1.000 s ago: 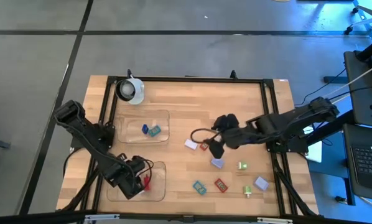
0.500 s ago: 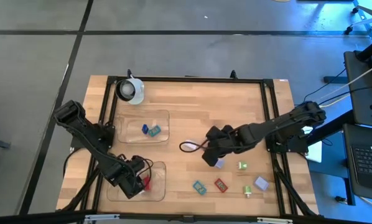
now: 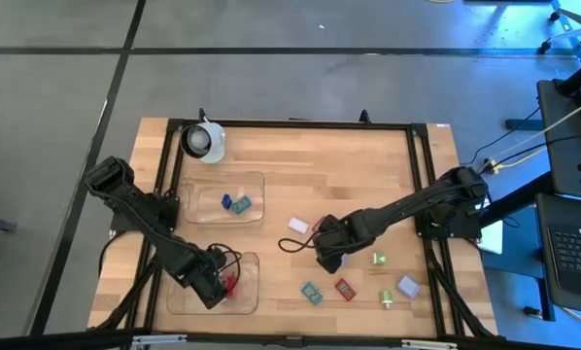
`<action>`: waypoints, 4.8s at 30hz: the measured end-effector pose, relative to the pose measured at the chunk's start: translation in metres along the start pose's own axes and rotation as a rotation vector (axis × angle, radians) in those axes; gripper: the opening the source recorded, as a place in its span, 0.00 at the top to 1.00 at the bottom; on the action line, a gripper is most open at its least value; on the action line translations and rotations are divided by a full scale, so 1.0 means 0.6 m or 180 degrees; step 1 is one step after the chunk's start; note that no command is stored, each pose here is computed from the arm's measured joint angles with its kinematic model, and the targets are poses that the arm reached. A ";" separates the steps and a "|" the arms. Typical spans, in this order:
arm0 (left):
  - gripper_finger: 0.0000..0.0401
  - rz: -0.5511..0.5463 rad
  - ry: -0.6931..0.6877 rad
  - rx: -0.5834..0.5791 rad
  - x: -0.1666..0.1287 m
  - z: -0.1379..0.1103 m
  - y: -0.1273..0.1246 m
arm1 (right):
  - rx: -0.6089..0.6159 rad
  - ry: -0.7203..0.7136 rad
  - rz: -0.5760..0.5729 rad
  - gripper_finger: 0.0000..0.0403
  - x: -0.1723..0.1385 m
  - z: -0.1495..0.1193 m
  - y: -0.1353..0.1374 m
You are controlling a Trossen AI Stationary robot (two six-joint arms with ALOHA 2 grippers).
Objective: Pick & Place Office items
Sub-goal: Put the left light blue charger adapter into the bottom transparent bin
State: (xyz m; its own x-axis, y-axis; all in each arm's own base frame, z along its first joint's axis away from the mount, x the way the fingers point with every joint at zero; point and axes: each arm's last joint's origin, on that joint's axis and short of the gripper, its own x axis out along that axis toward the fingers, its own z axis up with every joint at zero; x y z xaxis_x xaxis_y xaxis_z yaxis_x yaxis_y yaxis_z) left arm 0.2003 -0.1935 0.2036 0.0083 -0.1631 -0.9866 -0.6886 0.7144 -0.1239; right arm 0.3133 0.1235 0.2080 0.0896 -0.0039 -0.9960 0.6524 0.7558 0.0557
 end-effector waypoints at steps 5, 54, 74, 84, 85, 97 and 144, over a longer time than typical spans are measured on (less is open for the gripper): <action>0.29 0.0003 0.0029 -0.0074 0.000 0.000 0.000 | -0.0014 0.0098 -0.0162 0.15 0.029 0.000 0.006; 0.30 0.0141 -0.3560 0.0660 -0.236 0.079 -0.066 | -0.0345 -0.2367 0.1633 0.48 -0.203 0.054 -0.015; 0.21 0.1403 -0.4928 0.0923 -0.316 0.151 -0.102 | 0.0092 -0.4009 0.2587 0.47 -0.305 0.105 -0.022; 0.21 0.1355 -0.5011 0.0744 -0.334 0.176 -0.099 | 0.0055 -0.4163 0.2665 0.46 -0.314 0.106 -0.022; 0.21 0.1370 -0.5006 0.0731 -0.334 0.179 -0.097 | 0.0053 -0.4162 0.2665 0.46 -0.314 0.106 -0.022; 0.22 0.1556 -0.5022 0.0839 -0.345 0.188 -0.097 | 0.0131 -0.4032 0.2632 0.46 -0.307 0.110 -0.025; 0.55 0.1499 -0.5053 0.0754 -0.345 0.186 -0.098 | 0.0175 -0.4002 0.2635 0.42 -0.306 0.115 -0.029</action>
State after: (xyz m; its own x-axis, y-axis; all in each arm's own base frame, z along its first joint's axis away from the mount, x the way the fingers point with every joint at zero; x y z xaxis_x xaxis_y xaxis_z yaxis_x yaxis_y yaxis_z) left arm 0.3199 -0.1259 0.4035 0.6248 0.7796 -0.0429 -0.7282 0.6016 0.3283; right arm 0.3374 0.0655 0.3948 0.9860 -0.1649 0.0234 0.1200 0.8007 0.5869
